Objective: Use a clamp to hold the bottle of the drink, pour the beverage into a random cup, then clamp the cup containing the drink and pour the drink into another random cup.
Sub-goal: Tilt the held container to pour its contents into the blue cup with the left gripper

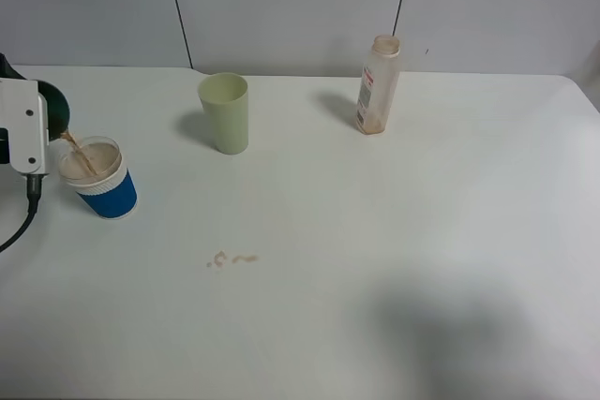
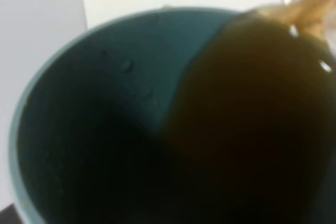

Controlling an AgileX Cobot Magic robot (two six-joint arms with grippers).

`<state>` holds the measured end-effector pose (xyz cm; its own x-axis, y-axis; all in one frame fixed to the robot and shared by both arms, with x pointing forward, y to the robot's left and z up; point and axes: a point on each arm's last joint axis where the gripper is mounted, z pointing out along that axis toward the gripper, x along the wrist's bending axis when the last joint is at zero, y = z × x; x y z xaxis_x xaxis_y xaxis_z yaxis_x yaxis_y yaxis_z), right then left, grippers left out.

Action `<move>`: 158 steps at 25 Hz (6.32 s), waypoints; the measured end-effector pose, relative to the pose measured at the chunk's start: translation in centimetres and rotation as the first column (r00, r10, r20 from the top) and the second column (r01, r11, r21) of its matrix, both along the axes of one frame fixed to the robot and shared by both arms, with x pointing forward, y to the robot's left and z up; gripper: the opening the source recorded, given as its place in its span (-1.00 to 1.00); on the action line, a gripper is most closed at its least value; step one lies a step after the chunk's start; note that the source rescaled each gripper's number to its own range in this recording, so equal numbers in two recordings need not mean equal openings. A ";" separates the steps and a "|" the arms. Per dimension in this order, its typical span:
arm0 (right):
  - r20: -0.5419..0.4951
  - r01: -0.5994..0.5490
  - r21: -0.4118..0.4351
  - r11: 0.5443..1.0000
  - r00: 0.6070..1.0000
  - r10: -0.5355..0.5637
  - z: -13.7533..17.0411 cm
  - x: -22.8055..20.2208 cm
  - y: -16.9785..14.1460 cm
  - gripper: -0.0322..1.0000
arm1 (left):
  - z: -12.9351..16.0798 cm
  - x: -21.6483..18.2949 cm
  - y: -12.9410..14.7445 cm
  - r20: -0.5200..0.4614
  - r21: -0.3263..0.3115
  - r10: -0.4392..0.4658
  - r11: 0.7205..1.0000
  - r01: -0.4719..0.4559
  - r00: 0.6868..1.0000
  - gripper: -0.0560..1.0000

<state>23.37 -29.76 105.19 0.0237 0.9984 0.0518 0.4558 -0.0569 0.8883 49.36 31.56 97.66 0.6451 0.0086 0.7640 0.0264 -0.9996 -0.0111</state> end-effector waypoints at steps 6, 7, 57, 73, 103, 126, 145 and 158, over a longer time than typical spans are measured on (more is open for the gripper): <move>0.000 0.000 0.000 1.000 1.000 0.000 0.0 0.0 0.0 1.00 | 0.2 0.1 0.2 -0.002 0.017 0.011 1.000 -0.011 1.000 -0.87; 0.000 0.000 0.000 1.000 1.000 0.000 0.0 0.0 0.0 1.00 | 0.2 0.1 0.2 -0.006 0.026 0.009 1.000 -0.008 1.000 -0.87; 0.000 0.000 0.000 1.000 1.000 0.000 0.0 0.0 0.0 1.00 | 0.1 -0.2 -0.9 -0.057 0.176 -0.098 0.979 0.107 0.993 -0.87; 0.000 0.000 0.000 1.000 1.000 0.000 0.0 0.0 0.0 1.00 | 0.1 -0.2 -0.9 -0.065 0.212 -0.127 0.967 0.138 0.990 -0.87; 0.000 0.000 0.000 1.000 1.000 0.000 0.0 0.0 0.0 1.00 | 0.1 -0.3 -1.9 -0.096 0.272 -0.179 0.941 0.199 0.979 -0.87; 0.000 0.000 0.000 1.000 1.000 0.000 0.0 0.0 0.0 1.00 | 0.2 -0.3 -3.1 -0.116 0.323 -0.231 0.911 0.257 0.966 -0.87; 0.000 0.000 0.000 1.000 1.000 0.000 0.0 0.0 0.0 1.00 | 1.8 0.6 -3.6 -0.089 0.400 -0.245 0.879 0.260 0.965 -0.87; 0.000 0.000 0.000 1.000 1.000 0.000 0.0 0.0 0.0 1.00 | 1.9 0.6 -3.2 -0.117 0.480 -0.230 0.839 0.258 0.966 -0.87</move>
